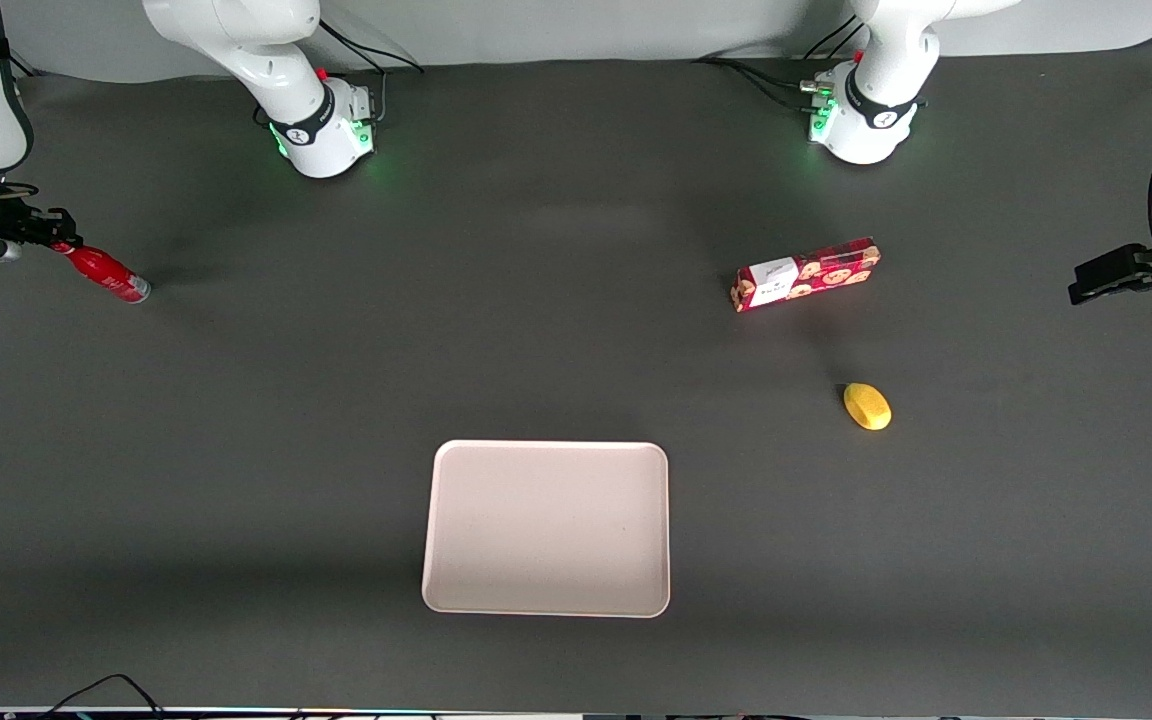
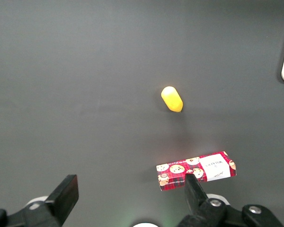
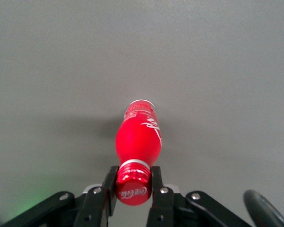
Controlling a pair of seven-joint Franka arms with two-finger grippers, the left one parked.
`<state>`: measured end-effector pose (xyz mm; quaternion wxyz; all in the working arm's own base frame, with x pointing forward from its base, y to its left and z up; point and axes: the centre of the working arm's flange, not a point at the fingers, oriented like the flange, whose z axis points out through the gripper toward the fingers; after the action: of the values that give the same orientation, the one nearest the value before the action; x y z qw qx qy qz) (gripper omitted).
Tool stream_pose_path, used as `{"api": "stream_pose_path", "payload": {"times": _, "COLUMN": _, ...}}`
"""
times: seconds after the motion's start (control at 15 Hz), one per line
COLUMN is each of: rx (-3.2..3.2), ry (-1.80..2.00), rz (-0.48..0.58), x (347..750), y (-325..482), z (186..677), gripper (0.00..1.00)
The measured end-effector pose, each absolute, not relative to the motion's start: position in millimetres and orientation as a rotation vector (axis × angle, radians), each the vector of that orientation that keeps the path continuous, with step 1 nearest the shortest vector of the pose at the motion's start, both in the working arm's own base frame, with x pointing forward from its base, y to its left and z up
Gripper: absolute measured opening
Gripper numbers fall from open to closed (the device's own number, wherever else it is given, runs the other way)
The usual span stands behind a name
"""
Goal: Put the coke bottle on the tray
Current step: 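Lift the bottle and carry it toward the white tray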
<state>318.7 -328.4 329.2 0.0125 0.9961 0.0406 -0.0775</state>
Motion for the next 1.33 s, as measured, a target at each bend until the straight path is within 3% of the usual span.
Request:
{"api": "stream_pose_path", "payload": {"times": 0.2, "rx": 3.100, "ry": 0.166, "rz": -0.239, "x": 323.2, "y": -324.2, "z": 330.5, "gripper": 0.31}}
{"api": "stream_pose_path", "payload": {"times": 0.4, "rx": 3.083, "ry": 0.278, "rz": -0.271, "x": 357.6, "y": -293.4, "z": 363.7, "gripper": 0.31}}
{"api": "stream_pose_path", "payload": {"times": 0.67, "rx": 3.023, "ry": 0.390, "rz": -0.258, "x": 425.3, "y": -231.9, "z": 483.5, "gripper": 0.31}}
{"api": "stream_pose_path", "payload": {"times": 1.0, "rx": 3.012, "ry": 0.415, "rz": -0.175, "x": 465.2, "y": -121.8, "z": 626.2, "gripper": 0.31}}
{"api": "stream_pose_path", "payload": {"times": 1.33, "rx": 3.063, "ry": 0.324, "rz": -0.133, "x": 503.2, "y": 14.7, "z": 699.1, "gripper": 0.31}}
